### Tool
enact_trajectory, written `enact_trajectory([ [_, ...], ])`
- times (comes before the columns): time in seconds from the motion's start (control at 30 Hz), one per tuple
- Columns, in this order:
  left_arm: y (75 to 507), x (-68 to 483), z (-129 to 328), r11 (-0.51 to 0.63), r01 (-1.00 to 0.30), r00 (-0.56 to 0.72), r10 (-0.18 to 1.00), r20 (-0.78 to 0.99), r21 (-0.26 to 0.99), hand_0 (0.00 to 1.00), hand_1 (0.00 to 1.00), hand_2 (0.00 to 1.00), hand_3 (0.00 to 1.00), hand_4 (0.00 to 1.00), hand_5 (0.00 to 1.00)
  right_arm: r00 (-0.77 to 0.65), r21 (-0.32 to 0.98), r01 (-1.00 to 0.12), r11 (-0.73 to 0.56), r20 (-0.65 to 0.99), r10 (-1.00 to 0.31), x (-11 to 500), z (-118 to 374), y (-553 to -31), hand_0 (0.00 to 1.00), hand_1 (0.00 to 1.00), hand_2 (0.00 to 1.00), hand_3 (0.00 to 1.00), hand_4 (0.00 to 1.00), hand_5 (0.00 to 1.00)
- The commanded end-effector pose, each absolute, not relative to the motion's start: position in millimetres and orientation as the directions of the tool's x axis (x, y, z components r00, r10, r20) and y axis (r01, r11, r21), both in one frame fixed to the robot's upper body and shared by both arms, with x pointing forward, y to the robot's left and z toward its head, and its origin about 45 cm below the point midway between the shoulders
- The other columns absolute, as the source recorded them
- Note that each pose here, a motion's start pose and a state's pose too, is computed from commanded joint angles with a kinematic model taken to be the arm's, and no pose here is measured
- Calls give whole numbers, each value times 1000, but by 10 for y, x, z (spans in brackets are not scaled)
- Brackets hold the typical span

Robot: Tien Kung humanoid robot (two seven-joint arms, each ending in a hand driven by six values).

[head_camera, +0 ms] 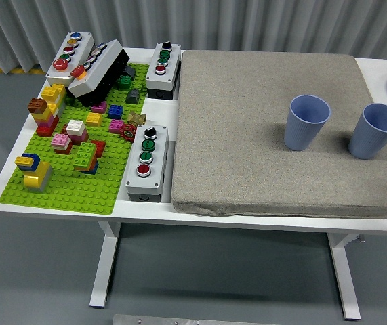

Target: Pick cup pour cup place

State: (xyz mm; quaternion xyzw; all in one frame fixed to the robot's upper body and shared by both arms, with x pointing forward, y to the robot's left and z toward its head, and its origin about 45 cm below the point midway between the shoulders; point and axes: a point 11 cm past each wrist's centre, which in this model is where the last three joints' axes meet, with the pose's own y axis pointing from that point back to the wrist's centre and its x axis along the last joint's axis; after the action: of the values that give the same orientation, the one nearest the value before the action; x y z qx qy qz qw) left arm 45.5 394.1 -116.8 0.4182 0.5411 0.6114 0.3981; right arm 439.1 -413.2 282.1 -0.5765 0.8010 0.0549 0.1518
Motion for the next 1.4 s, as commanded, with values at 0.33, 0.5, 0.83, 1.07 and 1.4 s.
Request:
enact_trajectory([
  [0.33, 3932, 449, -1172, -98, -35, -342, 936, 80, 995, 882, 842, 920, 806, 640, 882, -314, -121, -926, 357, -278, -908, 4372, 2872, -4178, 844, 823, 875, 853, 845, 998],
  [0.5, 3933, 436, -1174, -98, -34, -345, 935, 80, 995, 882, 842, 920, 805, 641, 882, -323, -126, -922, 367, -276, -905, 4363, 2867, -4197, 844, 823, 875, 853, 849, 998],
  [0.83, 3929, 397, -1180, -96, -31, -367, 927, 78, 995, 854, 850, 922, 806, 640, 882, -323, -129, -923, 363, -256, -911, 4365, 2872, -4196, 844, 823, 874, 854, 851, 998],
  [1.07, 3928, 365, -1182, -94, -24, -385, 920, 77, 995, 858, 877, 931, 805, 640, 880, -352, -161, -905, 394, -240, -905, 4346, 2921, -4245, 847, 823, 874, 858, 848, 998],
  [1.4, 3924, 383, -1182, -95, -28, -370, 926, 78, 995, 850, 871, 926, 807, 642, 879, -408, -197, -870, 453, -231, -883, 4267, 3035, -4483, 850, 823, 874, 860, 848, 998],
])
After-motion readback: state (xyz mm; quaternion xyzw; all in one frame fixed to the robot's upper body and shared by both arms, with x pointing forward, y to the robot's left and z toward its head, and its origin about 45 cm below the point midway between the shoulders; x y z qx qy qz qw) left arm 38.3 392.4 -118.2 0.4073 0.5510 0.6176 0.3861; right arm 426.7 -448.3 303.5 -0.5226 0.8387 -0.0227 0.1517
